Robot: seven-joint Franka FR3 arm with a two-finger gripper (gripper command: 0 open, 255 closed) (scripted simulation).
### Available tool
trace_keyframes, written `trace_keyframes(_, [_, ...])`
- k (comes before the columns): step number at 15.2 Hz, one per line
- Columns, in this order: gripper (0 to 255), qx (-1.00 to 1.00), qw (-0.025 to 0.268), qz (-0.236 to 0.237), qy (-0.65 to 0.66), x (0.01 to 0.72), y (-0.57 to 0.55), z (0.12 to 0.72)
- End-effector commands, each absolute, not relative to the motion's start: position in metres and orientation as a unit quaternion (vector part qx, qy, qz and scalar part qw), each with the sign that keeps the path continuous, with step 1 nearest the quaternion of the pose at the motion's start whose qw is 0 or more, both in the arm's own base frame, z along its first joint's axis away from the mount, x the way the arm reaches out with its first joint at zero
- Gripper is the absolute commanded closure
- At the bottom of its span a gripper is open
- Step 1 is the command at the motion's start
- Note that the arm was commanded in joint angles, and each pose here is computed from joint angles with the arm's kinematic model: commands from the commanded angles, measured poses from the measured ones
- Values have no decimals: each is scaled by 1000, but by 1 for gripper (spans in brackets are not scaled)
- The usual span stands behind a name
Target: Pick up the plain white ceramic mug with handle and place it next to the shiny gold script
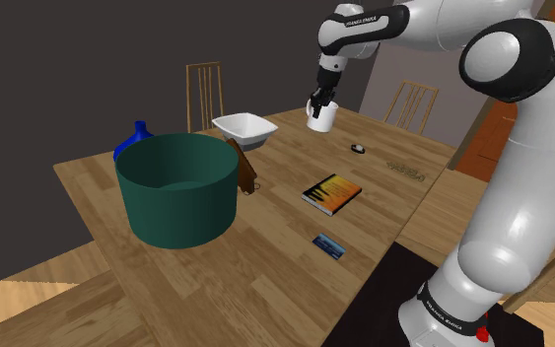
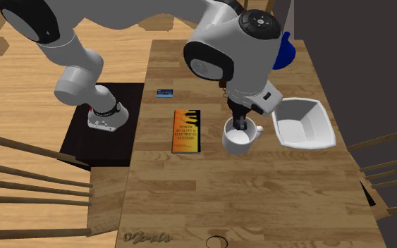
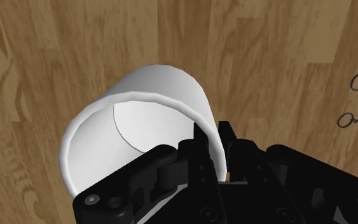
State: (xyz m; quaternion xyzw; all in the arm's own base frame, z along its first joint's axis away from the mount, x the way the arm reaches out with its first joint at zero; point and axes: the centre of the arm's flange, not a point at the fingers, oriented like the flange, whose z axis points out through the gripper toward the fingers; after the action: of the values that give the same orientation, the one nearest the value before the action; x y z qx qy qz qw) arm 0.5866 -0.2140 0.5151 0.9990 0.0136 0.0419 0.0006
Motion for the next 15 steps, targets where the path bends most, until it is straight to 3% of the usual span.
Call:
trace_keyframes(1, [255, 999, 1, 42, 14, 570, -236, 517])
trace_keyframes(15, [255, 999, 1, 42, 14, 463, -386, 518])
